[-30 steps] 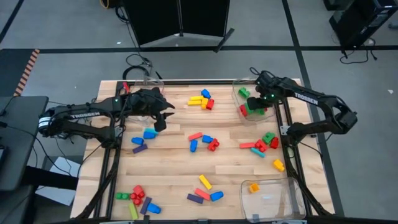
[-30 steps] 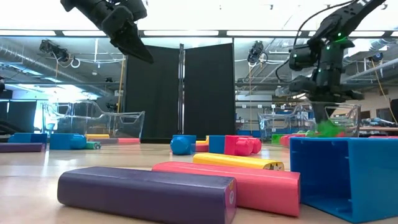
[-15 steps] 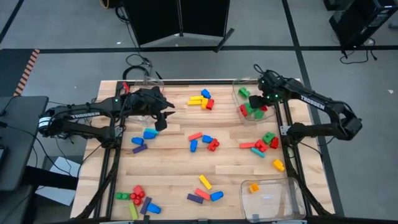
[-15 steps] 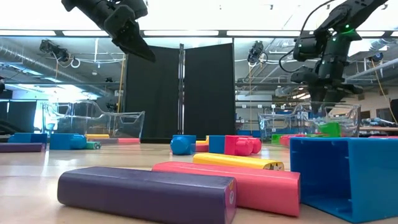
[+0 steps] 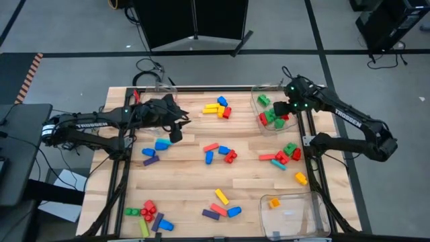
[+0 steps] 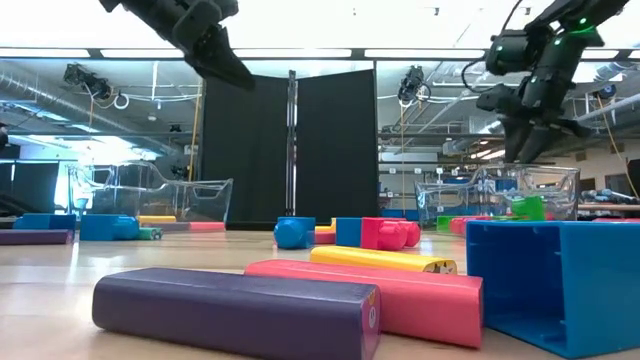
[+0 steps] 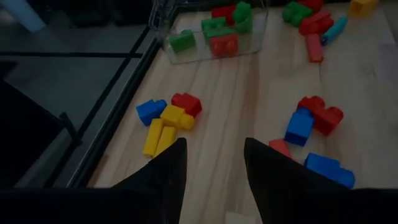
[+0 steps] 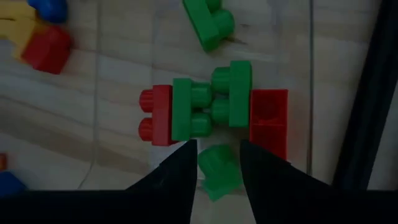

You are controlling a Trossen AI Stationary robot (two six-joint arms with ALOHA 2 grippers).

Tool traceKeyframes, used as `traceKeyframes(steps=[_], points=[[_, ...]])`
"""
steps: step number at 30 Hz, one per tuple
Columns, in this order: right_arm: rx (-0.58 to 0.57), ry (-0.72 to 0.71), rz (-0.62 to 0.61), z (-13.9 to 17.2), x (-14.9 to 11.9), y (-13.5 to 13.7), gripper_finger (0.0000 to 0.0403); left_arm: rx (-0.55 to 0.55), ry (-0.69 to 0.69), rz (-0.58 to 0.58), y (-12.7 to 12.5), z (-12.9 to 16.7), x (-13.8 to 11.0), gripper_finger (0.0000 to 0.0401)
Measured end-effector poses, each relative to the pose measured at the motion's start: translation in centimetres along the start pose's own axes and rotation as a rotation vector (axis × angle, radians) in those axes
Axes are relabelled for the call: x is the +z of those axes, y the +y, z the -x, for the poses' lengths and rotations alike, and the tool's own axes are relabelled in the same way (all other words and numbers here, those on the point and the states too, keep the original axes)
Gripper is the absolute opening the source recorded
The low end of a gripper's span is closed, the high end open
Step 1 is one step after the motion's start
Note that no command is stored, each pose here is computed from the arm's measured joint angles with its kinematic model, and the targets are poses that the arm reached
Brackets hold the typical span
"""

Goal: Sort blocks by size
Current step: Put the yellow 1 stud game piece into the bottom transparent bin

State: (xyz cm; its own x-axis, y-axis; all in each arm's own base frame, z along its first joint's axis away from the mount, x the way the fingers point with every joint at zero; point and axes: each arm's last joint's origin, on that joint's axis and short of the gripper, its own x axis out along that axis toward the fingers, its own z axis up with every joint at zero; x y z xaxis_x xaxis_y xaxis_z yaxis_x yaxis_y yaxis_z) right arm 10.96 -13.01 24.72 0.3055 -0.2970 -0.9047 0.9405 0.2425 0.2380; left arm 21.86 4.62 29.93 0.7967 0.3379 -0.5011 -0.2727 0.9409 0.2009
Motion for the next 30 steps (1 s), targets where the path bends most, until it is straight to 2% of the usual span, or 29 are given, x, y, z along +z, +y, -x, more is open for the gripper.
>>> traceKeyframes(steps=[3,11,19,25,30], points=[[0.006,-0.009,0.000,0.8,-0.6,-0.2,0.0121,0.013,-0.003,-0.010,-0.7,0.1,0.1,0.0166],[-0.015,0.076,0.052,2.5,-3.1,-0.7,0.0085,0.024,-0.024,0.064,-3.5,0.9,0.3,0.0166],[0.046,0.071,0.108,4.8,-6.0,-0.9,0.0042,0.006,-0.061,0.155,-7.2,2.3,0.4,0.0166],[0.119,0.049,0.116,6.3,-7.9,-1.4,0.0010,0.015,0.030,0.168,-10.9,3.0,1.6,0.0156],[0.194,0.057,0.127,6.9,-8.8,-1.3,0.0012,0.033,0.175,0.164,-14.2,3.1,2.9,0.0139]])
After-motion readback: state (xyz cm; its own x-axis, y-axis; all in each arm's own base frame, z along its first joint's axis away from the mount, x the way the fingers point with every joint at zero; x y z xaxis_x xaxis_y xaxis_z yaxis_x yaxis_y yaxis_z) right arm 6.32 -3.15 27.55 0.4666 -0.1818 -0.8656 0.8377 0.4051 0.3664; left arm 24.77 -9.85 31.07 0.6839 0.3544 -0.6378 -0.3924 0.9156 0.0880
